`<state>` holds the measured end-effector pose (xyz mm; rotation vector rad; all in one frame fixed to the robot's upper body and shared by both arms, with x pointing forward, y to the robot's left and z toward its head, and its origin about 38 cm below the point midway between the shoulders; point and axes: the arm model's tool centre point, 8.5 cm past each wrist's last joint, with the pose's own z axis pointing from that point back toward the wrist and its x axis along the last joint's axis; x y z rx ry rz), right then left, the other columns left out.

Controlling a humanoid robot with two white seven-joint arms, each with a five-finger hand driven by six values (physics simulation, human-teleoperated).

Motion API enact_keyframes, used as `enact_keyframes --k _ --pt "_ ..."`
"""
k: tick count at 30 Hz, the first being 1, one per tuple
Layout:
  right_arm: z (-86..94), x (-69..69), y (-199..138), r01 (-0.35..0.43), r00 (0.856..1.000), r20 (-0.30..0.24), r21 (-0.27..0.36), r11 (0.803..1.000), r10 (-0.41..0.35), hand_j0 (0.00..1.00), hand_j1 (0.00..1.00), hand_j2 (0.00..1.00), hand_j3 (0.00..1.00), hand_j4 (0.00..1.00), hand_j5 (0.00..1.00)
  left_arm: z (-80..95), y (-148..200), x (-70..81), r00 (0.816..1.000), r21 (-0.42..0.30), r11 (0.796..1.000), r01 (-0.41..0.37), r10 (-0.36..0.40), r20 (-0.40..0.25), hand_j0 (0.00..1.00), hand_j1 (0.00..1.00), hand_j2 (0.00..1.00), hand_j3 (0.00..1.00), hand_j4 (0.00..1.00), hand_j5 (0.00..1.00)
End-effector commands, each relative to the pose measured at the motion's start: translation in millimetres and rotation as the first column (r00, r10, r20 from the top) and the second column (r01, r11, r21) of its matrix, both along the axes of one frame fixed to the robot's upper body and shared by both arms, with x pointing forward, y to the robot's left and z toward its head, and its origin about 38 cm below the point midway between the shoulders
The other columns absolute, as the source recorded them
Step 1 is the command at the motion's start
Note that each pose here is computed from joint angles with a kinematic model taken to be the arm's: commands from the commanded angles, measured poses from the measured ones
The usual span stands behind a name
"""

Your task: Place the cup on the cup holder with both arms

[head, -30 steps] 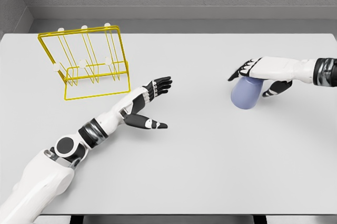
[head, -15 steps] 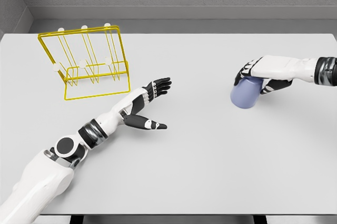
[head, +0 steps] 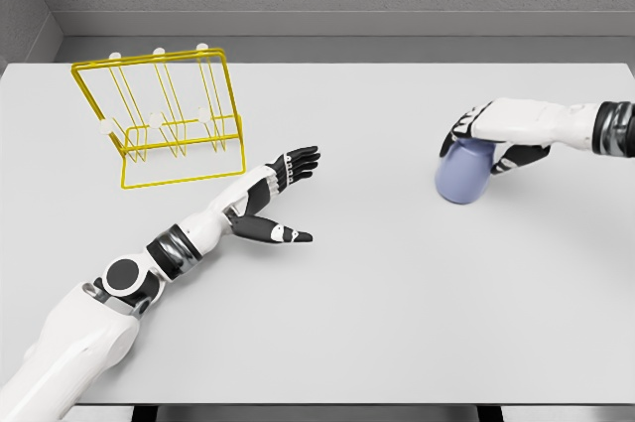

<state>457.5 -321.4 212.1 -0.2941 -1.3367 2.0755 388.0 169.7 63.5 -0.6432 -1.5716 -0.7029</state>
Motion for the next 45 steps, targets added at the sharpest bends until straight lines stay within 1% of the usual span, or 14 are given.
enact_keyframes --k 1,4,15,18,27,29,36,45 --pt "1.5 -0.1 1.9 -0.002 1.0 0.001 0.01 1.0 0.002 0.67 0.67 0.67 0.67 0.67 0.67 0.3 0.1 0.1 1.0 -0.005 1.0 0.0 0.0 -0.002 1.0 1.0 1.0 1.0 1.0 1.0" --pt "2.2 -1.2 4.6 -0.011 1.0 0.003 0.012 1.0 0.011 0.65 0.65 0.65 0.65 0.65 0.65 0.3 0.0 0.0 1.0 -0.003 1.0 0.0 0.0 -0.001 1.0 1.0 1.0 1.0 1.0 1.0" --pt "11.4 -1.0 13.9 -0.037 0.999 0.023 0.023 0.999 0.037 0.64 0.64 0.64 0.64 0.64 0.64 0.7 1.6 1.0 1.0 -0.006 1.0 -0.006 0.006 -0.001 1.0 1.0 1.0 1.0 1.0 1.0" --pt "14.4 -0.4 18.2 -0.048 0.998 0.031 0.028 0.998 0.047 0.64 0.64 0.64 0.64 0.64 0.64 3.8 2.1 3.9 1.0 -0.002 1.0 -0.007 0.007 0.008 1.0 1.0 1.0 1.0 1.0 1.0" --pt "24.2 -3.4 34.0 -0.095 0.994 0.053 0.043 0.995 0.093 0.64 0.64 0.64 0.64 0.64 0.64 3.9 2.4 4.5 1.0 -0.001 1.0 -0.007 0.007 0.008 1.0 1.0 1.0 1.0 1.0 1.0" --pt "24.3 -2.9 38.8 -0.105 0.993 0.054 0.048 0.993 0.102 0.64 0.64 0.64 0.64 0.64 0.64 1.2 3.1 5.3 1.0 0.0 1.0 -0.011 0.011 0.0 1.0 1.0 1.0 1.0 1.0 1.0" --pt "29.3 -0.4 62.0 -0.152 0.987 0.071 0.07 0.986 0.147 0.64 0.64 0.64 0.64 0.64 0.64 1.4 4.2 7.5 1.0 0.005 1.0 -0.014 0.014 0.001 1.0 1.0 1.0 1.0 1.0 1.0" --pt "27.8 0.4 77.1 -0.179 0.982 0.071 0.088 0.98 0.173 0.64 0.64 0.64 0.64 0.64 0.64 -0.1 4.9 8.2 1.0 0.006 1.0 -0.018 0.018 -0.003 1.0 1.0 1.0 1.0 1.0 1.0"
